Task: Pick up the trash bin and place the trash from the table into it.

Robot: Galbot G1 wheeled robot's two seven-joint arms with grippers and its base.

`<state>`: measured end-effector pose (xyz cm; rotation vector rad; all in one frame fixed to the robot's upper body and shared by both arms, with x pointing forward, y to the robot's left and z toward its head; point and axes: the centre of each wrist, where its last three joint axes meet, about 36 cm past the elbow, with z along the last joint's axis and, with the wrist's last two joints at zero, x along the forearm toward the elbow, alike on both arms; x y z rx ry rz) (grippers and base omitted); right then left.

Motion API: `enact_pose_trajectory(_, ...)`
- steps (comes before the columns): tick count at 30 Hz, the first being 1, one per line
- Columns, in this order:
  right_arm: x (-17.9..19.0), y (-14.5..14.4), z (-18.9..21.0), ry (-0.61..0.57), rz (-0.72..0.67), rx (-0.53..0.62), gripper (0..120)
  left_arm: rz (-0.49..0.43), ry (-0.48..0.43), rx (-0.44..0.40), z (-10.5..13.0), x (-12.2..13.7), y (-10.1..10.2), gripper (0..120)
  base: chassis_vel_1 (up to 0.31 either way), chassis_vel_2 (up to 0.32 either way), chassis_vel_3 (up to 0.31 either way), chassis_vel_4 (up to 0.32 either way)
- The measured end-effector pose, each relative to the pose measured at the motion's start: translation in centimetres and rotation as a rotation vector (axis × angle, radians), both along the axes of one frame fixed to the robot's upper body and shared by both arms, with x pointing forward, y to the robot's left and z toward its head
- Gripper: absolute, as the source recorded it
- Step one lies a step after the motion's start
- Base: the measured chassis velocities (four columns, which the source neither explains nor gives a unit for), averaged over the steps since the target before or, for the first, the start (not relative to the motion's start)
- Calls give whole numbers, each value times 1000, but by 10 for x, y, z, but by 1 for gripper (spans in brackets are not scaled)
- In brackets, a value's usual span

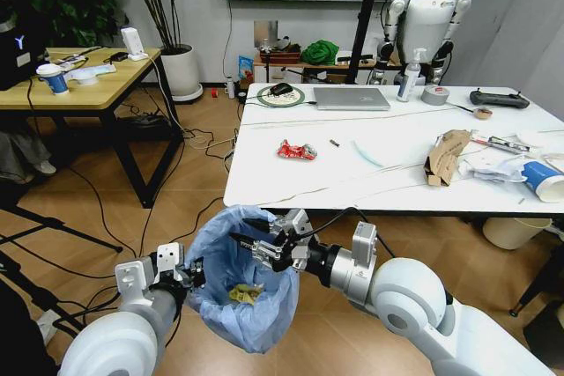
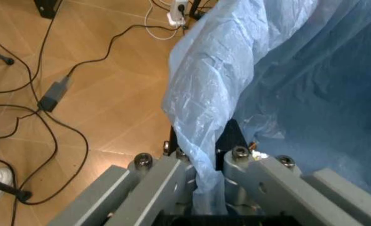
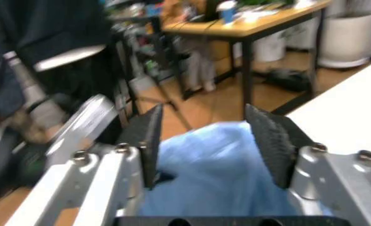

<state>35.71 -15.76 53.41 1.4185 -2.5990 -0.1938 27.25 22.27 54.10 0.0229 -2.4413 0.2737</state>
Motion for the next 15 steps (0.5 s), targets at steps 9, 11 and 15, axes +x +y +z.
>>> enact_pose_trajectory(9, 57, -16, 30, 6, -400, -20, 84, -7, 4, -2, 1, -4, -2, 0, 0, 0, 0, 0)
enact_pose_trajectory(11, 74, -17, 34, 19, -486, -26, 90, -8, 7, -2, 0, -5, -2, 0, 0, 0, 0, 0)
enact_pose_trajectory(15, 112, -16, 40, 34, -633, -44, 99, -9, 12, 0, 0, -6, -2, 0, 0, 0, 0, 0)
